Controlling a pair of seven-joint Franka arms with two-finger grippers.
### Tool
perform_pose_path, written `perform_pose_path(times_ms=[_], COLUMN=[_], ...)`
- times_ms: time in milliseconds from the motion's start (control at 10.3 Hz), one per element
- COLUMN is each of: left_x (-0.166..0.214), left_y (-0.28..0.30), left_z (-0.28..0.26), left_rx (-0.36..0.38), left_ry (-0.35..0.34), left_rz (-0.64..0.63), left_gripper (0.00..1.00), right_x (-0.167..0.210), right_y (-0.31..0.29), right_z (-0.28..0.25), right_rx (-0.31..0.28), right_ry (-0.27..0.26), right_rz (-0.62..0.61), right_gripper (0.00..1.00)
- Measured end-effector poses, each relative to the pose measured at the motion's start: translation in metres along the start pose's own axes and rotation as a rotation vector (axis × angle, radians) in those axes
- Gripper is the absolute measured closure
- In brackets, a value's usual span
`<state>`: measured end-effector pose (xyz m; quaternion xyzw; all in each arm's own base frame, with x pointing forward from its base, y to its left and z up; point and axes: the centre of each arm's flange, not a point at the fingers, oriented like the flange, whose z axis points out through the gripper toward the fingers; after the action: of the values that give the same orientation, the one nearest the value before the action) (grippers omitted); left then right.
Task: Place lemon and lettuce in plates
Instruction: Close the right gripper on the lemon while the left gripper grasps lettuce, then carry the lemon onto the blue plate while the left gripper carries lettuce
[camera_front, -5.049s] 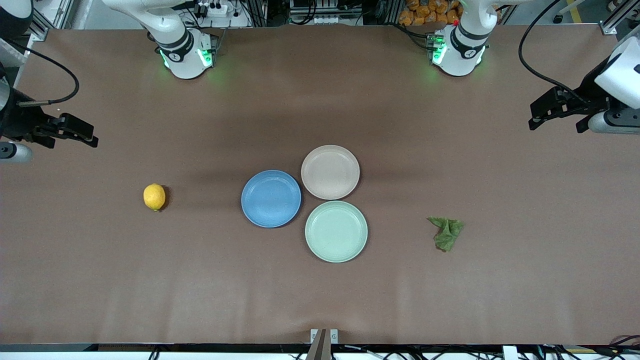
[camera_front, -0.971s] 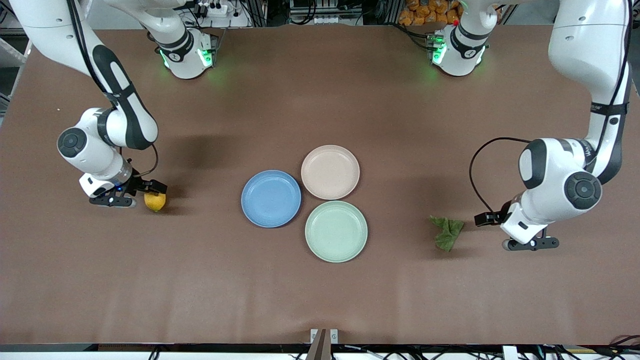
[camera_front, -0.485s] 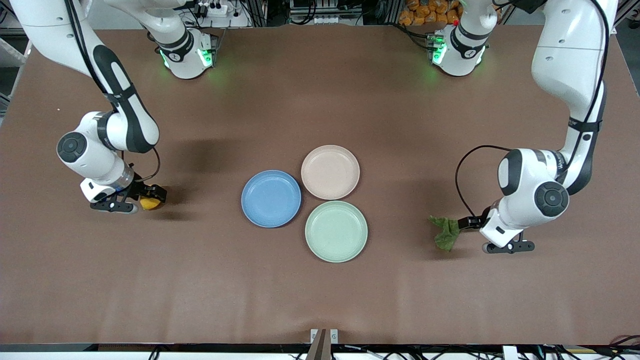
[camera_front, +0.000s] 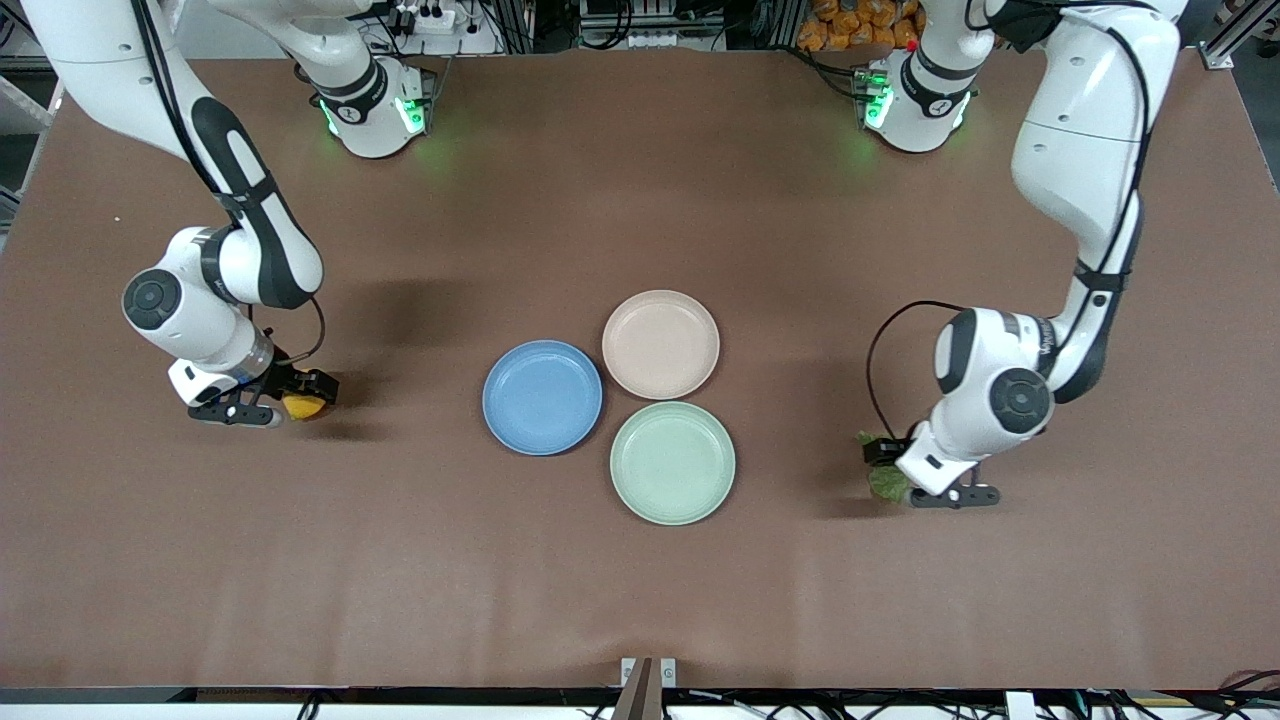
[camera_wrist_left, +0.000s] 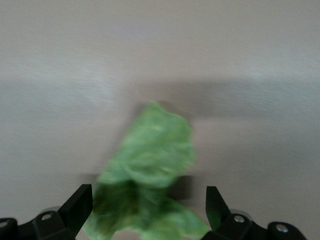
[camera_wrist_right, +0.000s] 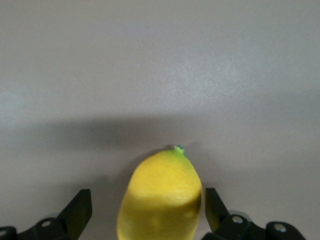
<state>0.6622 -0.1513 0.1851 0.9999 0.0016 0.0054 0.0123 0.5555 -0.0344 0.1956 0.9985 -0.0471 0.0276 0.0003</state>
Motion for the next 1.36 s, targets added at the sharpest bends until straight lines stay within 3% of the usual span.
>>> perform_pose_path(times_ms=[194, 388, 777, 874, 971, 1165, 1359], left_x=[-0.006, -0.005, -0.005, -0.005, -0.005, -0.002, -0.001], left_y=[0.017, 0.01, 0.008, 0.008, 0.008, 0.006, 0.001], left_z=[0.006, 0.01, 0.015, 0.015, 0.015, 0.009, 0.005], left_rx=[0.002, 0.006, 0.008, 0.008, 0.008, 0.009, 0.016], left_ry=[-0.009, -0.014, -0.02, -0.021, -0.02, -0.011, -0.01], left_rz=[0.012, 0.003, 0.0, 0.0, 0.0, -0.002, -0.009], left_gripper=[0.0, 0.0, 0.01, 0.09, 0.1, 0.37, 0.65], right_x=[-0.005, -0.005, 0.007, 0.013, 0.02, 0.035, 0.049], right_y=[0.005, 0.006, 0.004, 0.0, -0.006, -0.025, -0.058], right_z=[0.016, 0.018, 0.004, -0.007, -0.022, -0.054, -0.079], right_rx=[-0.004, -0.005, -0.001, 0.004, 0.011, 0.027, 0.048], right_ry=[-0.005, -0.005, 0.006, -0.011, -0.023, -0.025, 0.011], right_rz=[0.007, 0.009, 0.006, 0.001, -0.008, -0.038, -0.088], right_gripper=[0.06, 0.33, 0.33, 0.33, 0.33, 0.33, 0.33])
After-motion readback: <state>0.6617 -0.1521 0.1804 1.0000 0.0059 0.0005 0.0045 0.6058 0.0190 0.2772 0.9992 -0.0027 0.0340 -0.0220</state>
